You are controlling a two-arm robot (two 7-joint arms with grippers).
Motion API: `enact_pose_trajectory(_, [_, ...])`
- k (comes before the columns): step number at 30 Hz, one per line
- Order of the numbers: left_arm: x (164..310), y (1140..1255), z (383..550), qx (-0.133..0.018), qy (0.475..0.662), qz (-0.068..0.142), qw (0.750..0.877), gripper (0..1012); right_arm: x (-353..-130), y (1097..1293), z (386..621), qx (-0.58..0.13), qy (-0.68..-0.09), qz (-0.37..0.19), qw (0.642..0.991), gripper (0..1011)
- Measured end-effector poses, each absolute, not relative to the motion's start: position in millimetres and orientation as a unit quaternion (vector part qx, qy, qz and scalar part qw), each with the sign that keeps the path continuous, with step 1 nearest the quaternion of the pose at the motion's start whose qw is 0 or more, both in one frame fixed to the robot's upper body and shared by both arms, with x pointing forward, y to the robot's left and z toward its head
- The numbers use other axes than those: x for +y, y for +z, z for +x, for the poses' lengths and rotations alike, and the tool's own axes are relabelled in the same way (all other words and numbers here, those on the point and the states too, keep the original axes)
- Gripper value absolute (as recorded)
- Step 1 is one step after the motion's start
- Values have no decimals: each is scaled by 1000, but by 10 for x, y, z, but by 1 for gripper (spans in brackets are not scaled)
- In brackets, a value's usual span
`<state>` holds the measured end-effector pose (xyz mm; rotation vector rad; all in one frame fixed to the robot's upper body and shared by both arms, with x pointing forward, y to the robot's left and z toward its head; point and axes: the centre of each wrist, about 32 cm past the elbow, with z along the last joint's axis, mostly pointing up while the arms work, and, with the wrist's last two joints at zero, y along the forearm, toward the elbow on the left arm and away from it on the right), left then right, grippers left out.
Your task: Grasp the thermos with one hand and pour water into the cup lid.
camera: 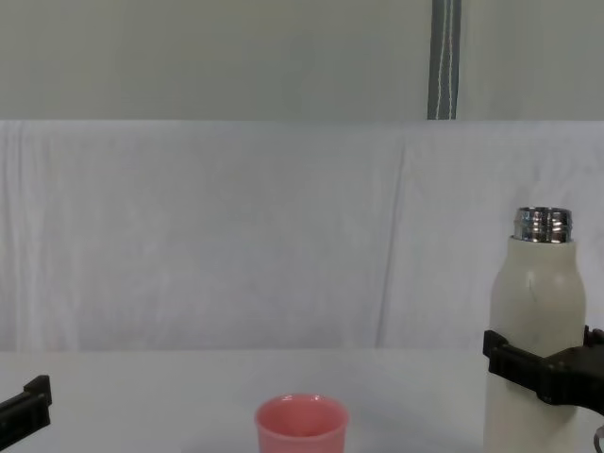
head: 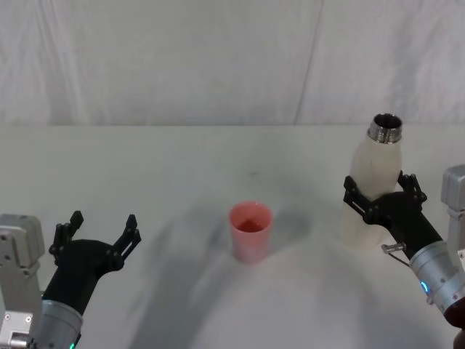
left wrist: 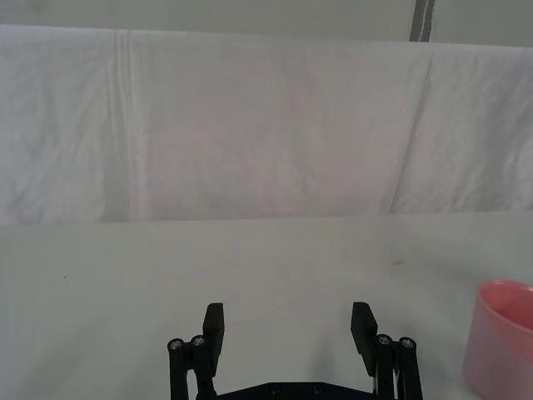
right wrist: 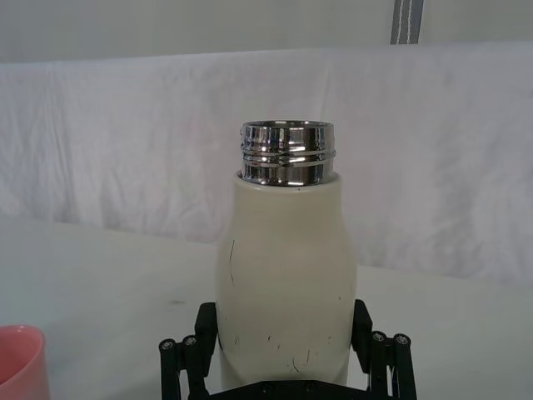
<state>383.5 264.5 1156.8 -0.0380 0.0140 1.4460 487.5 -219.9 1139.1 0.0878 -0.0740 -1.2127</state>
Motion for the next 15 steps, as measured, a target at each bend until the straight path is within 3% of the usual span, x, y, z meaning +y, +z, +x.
enact_pose_trajectory(15, [2645, 11568, 3835, 6, 662, -17, 750, 1001, -2199, 11392, 4874, -35, -570, 41, 820, 1001])
